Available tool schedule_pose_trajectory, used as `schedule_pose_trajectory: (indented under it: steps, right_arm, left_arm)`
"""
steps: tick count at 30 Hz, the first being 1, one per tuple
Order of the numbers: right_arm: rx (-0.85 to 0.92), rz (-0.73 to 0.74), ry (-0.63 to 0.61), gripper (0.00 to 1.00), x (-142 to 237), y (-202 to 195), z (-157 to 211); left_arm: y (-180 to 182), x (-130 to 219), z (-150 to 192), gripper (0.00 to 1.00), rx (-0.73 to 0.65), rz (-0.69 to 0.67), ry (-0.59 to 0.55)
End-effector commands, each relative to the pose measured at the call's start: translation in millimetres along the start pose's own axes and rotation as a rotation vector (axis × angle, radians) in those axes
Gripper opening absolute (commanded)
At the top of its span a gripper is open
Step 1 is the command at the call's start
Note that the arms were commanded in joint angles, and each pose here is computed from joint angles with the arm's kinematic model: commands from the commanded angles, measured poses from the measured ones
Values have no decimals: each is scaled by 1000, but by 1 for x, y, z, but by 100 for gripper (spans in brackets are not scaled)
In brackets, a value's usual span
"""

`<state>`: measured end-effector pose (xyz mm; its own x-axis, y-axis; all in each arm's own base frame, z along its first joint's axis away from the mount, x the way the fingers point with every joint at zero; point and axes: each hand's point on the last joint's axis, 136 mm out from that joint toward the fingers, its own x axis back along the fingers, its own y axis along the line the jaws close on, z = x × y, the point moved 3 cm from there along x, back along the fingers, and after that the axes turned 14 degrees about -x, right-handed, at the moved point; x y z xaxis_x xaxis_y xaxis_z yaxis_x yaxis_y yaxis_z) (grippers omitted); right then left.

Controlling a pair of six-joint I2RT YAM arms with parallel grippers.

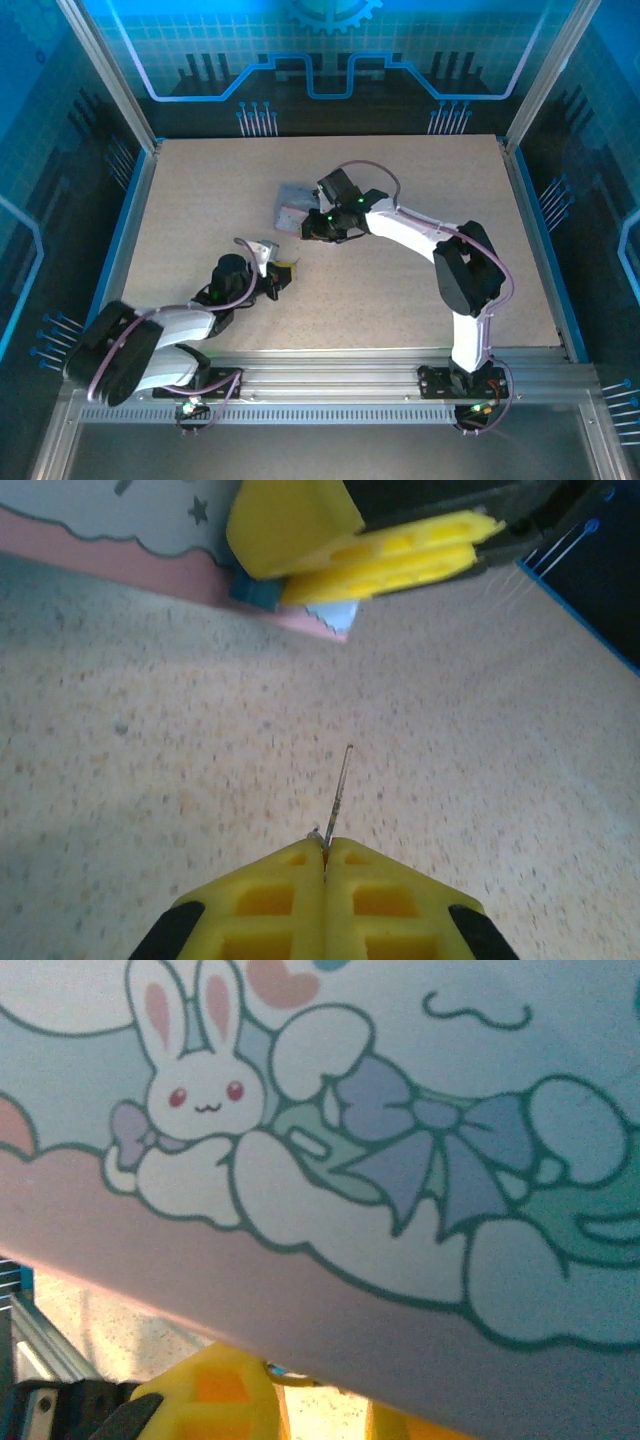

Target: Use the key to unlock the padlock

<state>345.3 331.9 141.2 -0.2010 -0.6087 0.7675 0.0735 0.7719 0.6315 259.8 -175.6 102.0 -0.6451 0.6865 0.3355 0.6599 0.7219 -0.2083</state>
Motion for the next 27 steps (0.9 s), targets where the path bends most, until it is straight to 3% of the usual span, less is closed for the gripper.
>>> schedule_pose_trajectory:
  steps: [1, 4, 12, 19, 27]
  right_arm:
    - [11, -109, -3, 0, 24, 22, -1]
    - [-1, -124, -7, 0, 30, 22, -2]
    - [-33, -153, -21, 0, 45, 18, -3]
    - [-35, -188, -52, 0, 69, 20, -6]
    - [-36, -218, -51, 0, 79, 22, -6]
  left_arm:
    - [-7, -5, -30, 0, -63, 55, -188]
    - [-7, -10, -29, 0, -74, 78, -246]
    - [-4, -18, -28, 0, -110, 91, -234]
    - [-12, -20, -50, 0, -124, 221, -277]
    - [-13, -29, -54, 0, -102, 277, -269]
